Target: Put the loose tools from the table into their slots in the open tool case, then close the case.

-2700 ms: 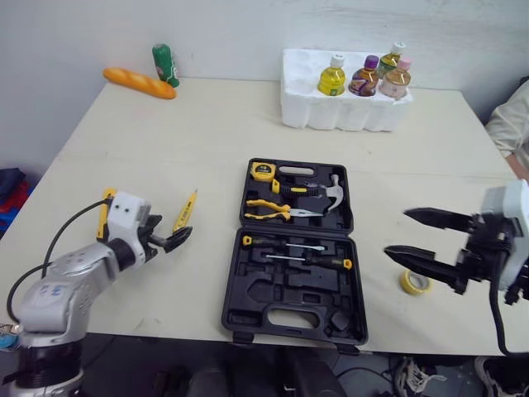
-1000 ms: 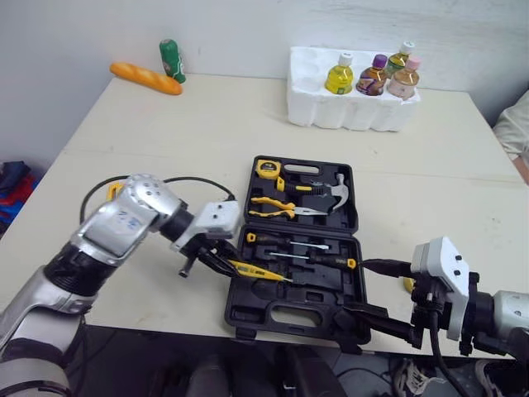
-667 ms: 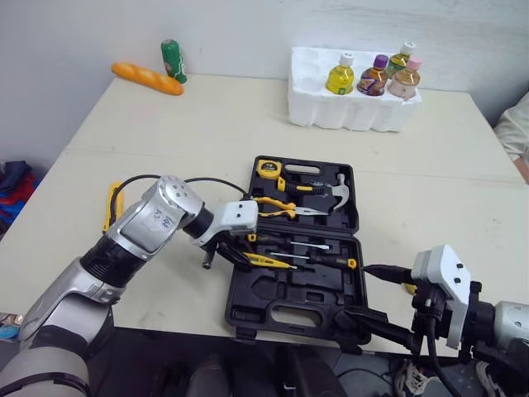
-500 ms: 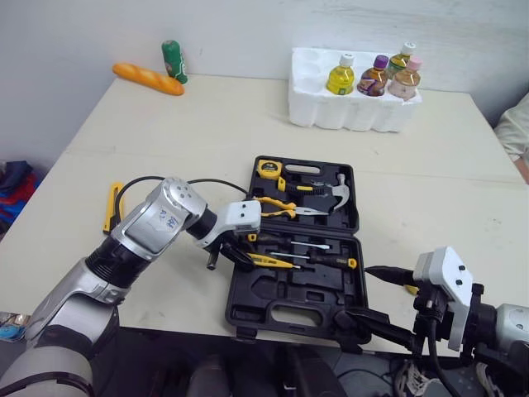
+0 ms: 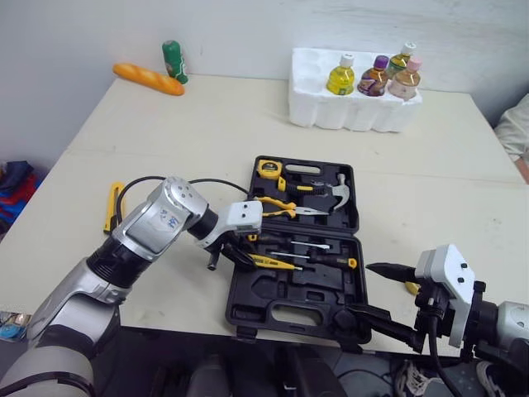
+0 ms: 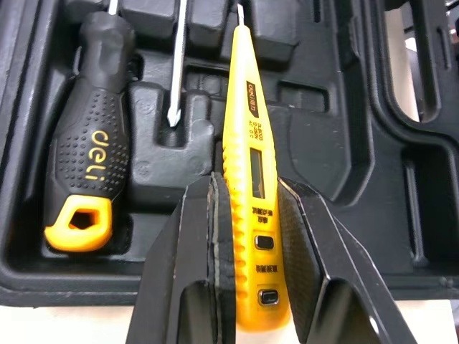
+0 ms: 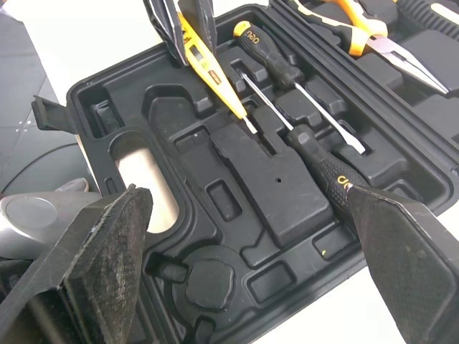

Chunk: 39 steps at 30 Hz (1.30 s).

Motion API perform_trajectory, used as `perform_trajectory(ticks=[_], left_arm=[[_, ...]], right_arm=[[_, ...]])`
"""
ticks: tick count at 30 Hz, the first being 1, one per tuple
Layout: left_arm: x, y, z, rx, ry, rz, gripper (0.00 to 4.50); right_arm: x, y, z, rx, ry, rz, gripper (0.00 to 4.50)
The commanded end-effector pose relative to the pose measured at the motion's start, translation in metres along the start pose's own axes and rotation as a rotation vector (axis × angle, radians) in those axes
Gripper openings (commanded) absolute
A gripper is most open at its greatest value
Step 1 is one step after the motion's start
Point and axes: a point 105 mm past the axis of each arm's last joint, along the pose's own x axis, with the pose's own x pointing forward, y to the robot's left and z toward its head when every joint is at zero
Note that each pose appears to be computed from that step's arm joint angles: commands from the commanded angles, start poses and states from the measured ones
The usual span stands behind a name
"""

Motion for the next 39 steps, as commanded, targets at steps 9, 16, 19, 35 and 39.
perform_trajectory(ticks=[9, 16, 19, 35, 39], left_arm=[[0.007, 0.007, 0.015, 0.052, -0.007, 0.045, 0.54], [0.012, 0.002, 0.007, 0.05, 0.023, 0.022, 0.54], [0.014, 0.005, 0.009, 0.042, 0.008, 0.037, 0.54], [-0.014, 0.006, 0.022, 0.141, -0.341, 0.0, 4.15], [-0.007, 0.004, 0.02, 0.181, -0.495, -0.038, 2.88]], right_arm=[[0.003, 0.003, 0.004, -0.026, -0.019, 0.009, 4.5], [0.003, 0.002, 0.004, -0.024, -0.019, 0.001, 4.5], [0.003, 0.001, 0.003, -0.024, -0.018, -0.001, 4.5], [0.006, 0.0, 0.002, -0.022, -0.017, 0.007, 4.5], [0.008, 0.0, 0.002, -0.023, -0.017, 0.012, 4.5]])
